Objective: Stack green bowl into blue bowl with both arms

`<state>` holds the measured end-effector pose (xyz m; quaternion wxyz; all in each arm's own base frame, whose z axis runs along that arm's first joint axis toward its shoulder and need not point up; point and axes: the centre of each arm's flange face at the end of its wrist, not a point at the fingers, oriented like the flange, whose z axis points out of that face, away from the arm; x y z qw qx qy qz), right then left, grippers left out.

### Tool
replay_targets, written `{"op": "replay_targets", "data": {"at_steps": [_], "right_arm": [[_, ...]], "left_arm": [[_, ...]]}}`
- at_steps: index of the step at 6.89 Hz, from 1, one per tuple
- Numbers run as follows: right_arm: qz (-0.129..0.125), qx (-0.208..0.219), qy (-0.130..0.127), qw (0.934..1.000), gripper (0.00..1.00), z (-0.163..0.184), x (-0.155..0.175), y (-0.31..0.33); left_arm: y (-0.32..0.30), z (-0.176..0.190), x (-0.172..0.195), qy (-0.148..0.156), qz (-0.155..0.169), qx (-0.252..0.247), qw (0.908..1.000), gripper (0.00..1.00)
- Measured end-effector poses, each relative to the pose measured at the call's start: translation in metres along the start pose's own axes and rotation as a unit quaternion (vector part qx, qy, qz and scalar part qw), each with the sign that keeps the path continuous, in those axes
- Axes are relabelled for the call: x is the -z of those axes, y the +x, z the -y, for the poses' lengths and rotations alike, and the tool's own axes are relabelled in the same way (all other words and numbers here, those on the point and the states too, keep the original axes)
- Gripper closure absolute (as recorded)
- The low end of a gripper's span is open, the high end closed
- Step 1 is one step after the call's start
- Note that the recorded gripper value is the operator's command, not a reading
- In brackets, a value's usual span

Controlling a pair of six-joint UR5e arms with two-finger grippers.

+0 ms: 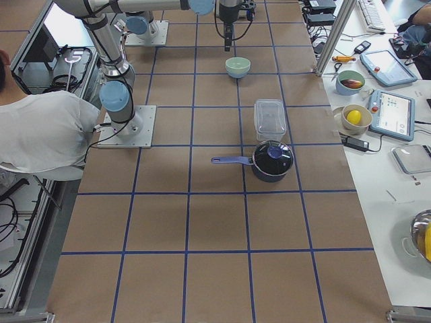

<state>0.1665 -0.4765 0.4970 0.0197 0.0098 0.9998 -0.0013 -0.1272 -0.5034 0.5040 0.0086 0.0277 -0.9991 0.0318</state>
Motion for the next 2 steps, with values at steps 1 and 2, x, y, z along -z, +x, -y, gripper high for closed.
{"op": "replay_targets", "data": {"at_steps": [1, 2], "right_arm": [[0.000, -0.002, -0.001, 1.0000, 0.00, 0.0000, -0.0002, 0.0005], [0.000, -0.003, -0.001, 1.0000, 0.00, -0.0002, -0.0003, 0.0008]], "left_arm": [[0.0000, 0.0000, -0.0001, 0.000, 0.000, 0.000, 1.0000, 0.00], [0.0001, 0.0000, -0.0003, 0.000, 0.000, 0.000, 1.0000, 0.00]]}}
